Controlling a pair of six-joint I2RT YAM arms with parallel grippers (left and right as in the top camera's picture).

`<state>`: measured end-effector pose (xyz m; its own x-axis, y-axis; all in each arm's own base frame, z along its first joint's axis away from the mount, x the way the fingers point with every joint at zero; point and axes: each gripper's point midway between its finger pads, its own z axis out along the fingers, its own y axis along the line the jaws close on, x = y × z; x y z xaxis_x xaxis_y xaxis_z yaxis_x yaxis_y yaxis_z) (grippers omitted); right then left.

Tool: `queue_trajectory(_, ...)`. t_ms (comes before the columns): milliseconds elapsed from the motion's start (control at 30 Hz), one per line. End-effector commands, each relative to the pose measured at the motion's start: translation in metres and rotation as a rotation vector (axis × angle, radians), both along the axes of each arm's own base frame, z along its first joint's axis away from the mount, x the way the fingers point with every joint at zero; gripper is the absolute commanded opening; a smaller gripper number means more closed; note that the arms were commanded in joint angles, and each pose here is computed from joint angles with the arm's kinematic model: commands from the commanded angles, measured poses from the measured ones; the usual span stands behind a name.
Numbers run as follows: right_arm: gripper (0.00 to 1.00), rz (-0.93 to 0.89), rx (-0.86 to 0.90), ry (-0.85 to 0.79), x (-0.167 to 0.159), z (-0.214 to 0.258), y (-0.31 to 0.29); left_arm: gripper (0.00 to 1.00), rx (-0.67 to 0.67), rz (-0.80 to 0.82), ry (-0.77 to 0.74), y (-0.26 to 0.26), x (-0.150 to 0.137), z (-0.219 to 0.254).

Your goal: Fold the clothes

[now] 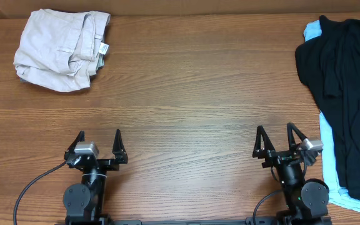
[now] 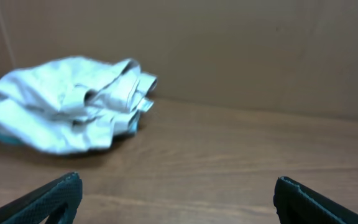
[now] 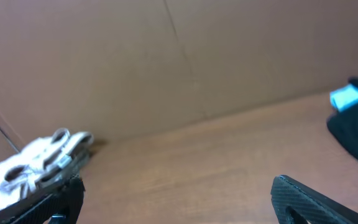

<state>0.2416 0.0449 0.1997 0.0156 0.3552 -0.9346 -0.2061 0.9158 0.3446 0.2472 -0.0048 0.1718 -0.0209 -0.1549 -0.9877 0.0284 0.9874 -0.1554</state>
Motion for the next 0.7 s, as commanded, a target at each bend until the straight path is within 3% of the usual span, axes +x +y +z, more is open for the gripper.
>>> queue_trajectory(0, 1.00, 0.013, 0.013, -0.059, -0.002, 0.012, 0.002, 1.00, -0.003, -0.063, -0.075, -0.010, -0.002, 0.018)
queue_trajectory(267, 1.00, -0.012, -0.066, -0.232, -0.017, 0.071, -0.001, 1.00, 0.021, -0.078, -0.247, -0.013, -0.015, 0.082)
queue_trajectory(667, 1.00, -0.117, -0.136, -0.475, -0.071, 0.188, -0.020, 1.00, 0.165, -0.046, -0.452, -0.013, -0.053, 0.176)
